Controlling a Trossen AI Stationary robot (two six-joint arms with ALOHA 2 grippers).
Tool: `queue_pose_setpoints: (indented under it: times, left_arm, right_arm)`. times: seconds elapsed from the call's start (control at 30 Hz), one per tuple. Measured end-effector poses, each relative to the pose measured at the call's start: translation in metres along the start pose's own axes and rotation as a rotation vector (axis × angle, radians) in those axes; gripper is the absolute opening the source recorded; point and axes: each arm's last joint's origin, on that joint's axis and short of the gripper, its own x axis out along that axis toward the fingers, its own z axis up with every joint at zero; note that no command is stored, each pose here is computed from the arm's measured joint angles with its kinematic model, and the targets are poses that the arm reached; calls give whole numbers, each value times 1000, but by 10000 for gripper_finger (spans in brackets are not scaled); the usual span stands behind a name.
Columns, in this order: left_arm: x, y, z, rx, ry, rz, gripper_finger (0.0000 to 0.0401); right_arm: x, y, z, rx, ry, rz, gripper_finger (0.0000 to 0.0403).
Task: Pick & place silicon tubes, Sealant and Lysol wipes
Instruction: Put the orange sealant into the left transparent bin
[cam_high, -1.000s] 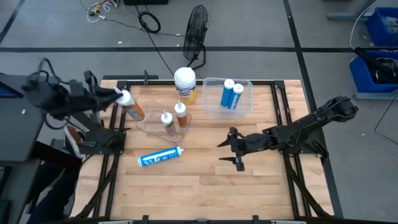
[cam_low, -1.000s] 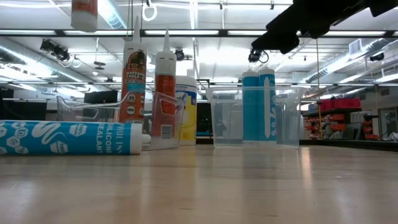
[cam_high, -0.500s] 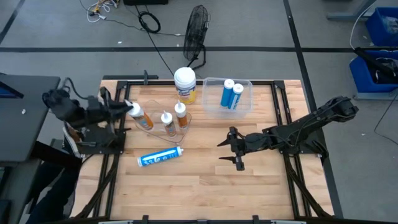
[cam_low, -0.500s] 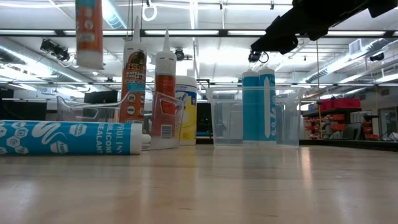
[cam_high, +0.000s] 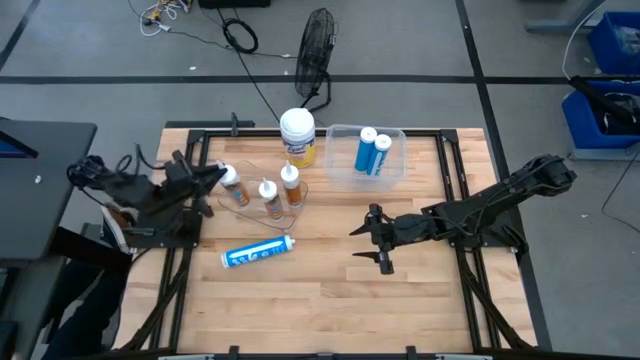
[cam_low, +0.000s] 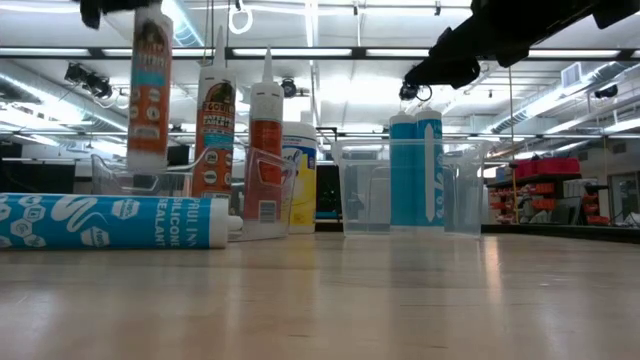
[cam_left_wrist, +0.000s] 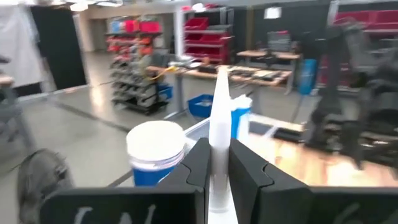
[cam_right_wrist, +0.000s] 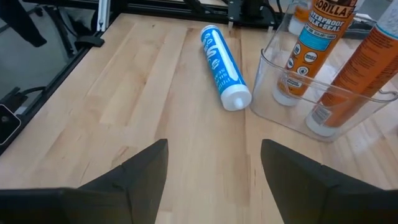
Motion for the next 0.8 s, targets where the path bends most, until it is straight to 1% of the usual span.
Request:
queue_pose_setpoints:
  times: [0.17, 0.3, 0.67, 0.8]
  left_arm:
    - [7, 0, -18, -44, 12, 67, 38]
    - [14, -2, -41, -61, 27, 125, 38]
    - [25, -2, -79, -102, 21, 199, 38]
    - [26, -2, -83, -117, 6, 206, 38]
  right_arm:
    - [0, 0, 0, 1, 1, 0, 260]
    - [0, 0, 0, -1, 2, 0, 260]
    - [0, 0, -2, -3, 21, -1, 260]
    - [0, 0, -2, -3, 22, 0, 260]
